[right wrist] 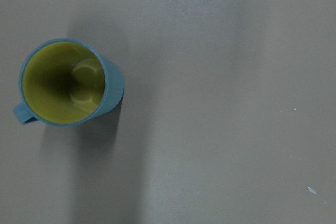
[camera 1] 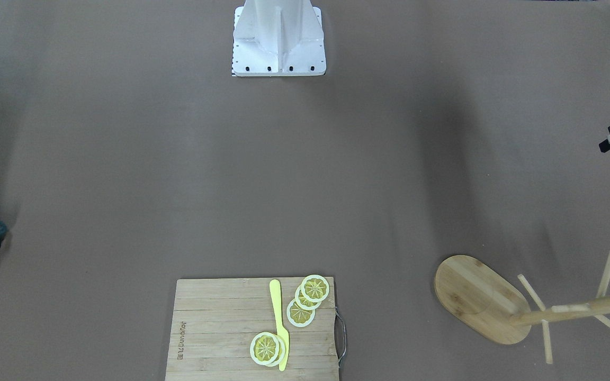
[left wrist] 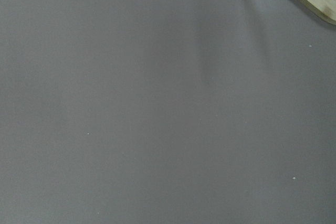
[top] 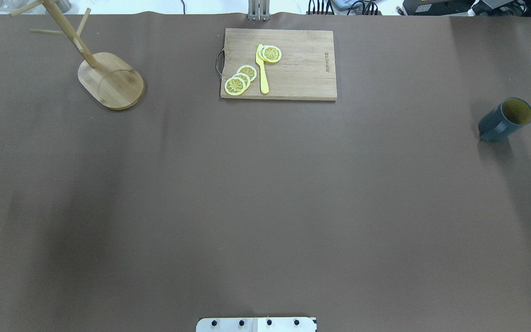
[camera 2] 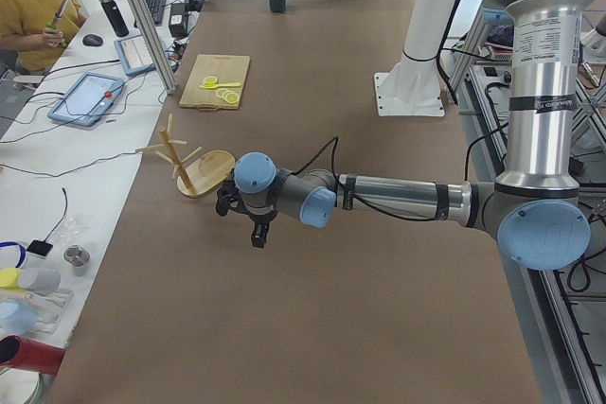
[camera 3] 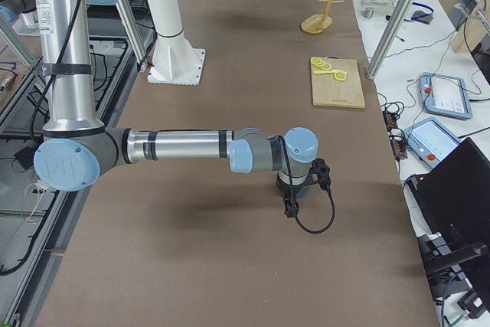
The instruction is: Hang cup on storage rack
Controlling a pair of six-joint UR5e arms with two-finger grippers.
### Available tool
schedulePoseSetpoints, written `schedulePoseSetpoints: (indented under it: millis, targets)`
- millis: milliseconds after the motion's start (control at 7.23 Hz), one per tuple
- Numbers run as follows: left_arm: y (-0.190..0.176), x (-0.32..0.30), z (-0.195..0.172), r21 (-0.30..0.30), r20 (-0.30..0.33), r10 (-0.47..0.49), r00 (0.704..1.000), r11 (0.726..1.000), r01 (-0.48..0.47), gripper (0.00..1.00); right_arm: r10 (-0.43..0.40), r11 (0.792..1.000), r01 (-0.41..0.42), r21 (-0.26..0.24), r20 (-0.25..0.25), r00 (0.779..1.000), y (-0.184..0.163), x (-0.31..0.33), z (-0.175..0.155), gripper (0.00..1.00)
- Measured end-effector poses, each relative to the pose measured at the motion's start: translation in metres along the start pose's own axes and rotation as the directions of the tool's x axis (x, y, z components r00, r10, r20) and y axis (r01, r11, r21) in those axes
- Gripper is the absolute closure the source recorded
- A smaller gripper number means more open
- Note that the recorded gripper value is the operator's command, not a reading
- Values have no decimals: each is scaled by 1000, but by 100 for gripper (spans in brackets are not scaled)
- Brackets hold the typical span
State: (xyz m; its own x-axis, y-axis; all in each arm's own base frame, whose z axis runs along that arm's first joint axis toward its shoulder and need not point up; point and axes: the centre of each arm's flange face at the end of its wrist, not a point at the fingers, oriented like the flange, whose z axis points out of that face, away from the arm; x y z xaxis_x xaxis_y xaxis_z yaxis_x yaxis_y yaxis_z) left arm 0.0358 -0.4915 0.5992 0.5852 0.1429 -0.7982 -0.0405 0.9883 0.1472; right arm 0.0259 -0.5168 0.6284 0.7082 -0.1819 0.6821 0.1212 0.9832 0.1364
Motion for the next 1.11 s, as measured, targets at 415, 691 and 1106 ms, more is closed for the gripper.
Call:
schedulePoseSetpoints:
  millis: [415,691,1106]
  targets:
    - [0,3,1,4,-2,13,1000,1000,-13,2,3,1000,-3,-3,6,1000,3,1,2,0]
    - [0,4,1,5,-3,18,1000,1000,-18,2,8,1000,-8,-6,6,1000,4,2,3,0]
    - [-2,7,0,19,-8,38,999,999,-38,2,9,1000,-8,-6,10,1000,4,1,3,0]
